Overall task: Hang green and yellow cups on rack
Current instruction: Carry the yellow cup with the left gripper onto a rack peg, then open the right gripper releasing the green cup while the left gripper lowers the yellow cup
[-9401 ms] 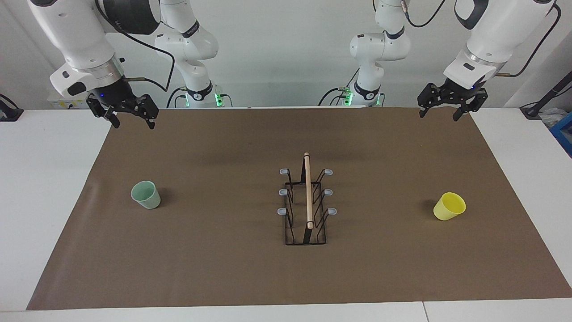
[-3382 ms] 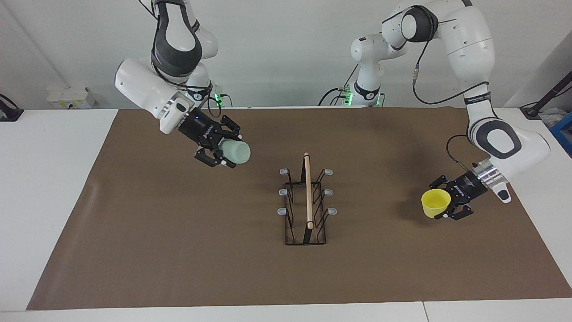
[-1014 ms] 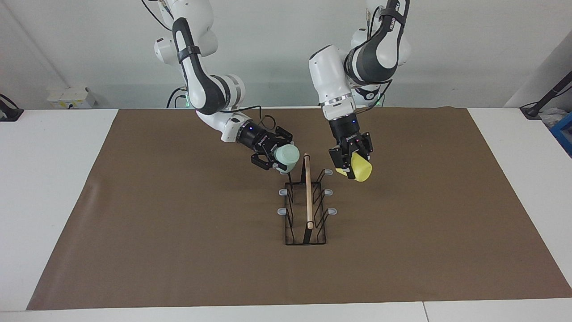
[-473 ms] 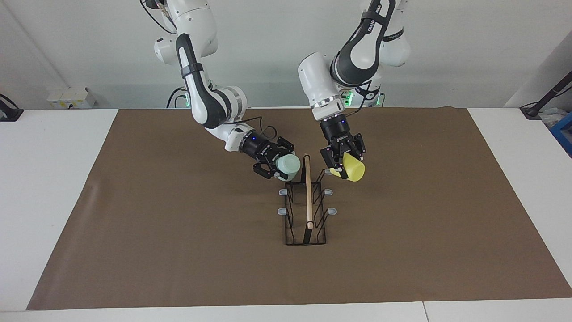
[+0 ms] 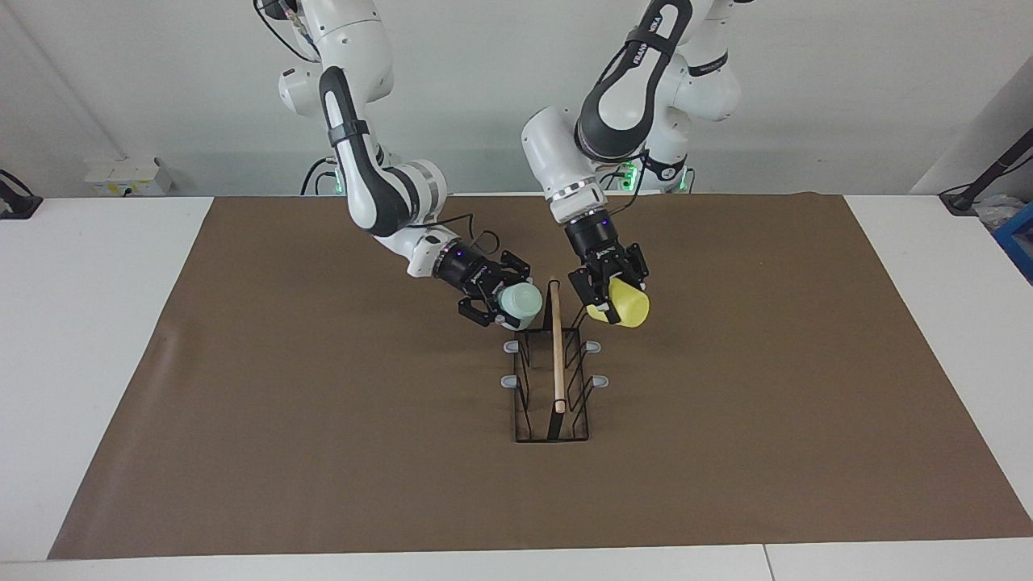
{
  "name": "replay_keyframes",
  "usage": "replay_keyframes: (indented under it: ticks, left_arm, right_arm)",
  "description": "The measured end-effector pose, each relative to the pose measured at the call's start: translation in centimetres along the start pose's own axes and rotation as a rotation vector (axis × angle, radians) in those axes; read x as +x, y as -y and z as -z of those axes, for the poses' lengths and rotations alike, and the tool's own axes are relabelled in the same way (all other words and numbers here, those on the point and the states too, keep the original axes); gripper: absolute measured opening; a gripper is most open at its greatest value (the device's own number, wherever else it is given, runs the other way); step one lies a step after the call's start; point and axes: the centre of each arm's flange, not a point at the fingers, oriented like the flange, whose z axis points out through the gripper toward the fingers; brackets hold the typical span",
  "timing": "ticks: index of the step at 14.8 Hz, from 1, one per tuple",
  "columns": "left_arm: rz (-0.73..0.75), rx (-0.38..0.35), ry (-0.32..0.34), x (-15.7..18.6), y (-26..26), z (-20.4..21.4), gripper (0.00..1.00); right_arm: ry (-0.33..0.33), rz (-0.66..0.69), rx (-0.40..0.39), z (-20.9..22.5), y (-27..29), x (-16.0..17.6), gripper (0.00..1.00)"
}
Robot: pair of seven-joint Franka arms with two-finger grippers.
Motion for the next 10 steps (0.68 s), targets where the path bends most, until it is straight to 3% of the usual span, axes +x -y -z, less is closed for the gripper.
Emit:
replay_keyframes:
  ticks: [3,6,10]
  left_arm:
    - [0.01,0.018,-0.041,-2.1,0.0,0.0,0.67]
    - [0.013,0.02,-0.07,-4.1,-0.4,1.4,0.67]
    - [0.001,0.021,-0.083,-5.6,0.0,2.5,0.67]
  right_arm:
    - [-0.006,0.003,-0.002,-0.1,-0.1,0.3,1.0]
    - [-0.018,0.014,-0.008,0.0,-0.4,1.4,1.0]
    - [0.017,0.059,-0.072,1.8,-1.7,4.8,1.0]
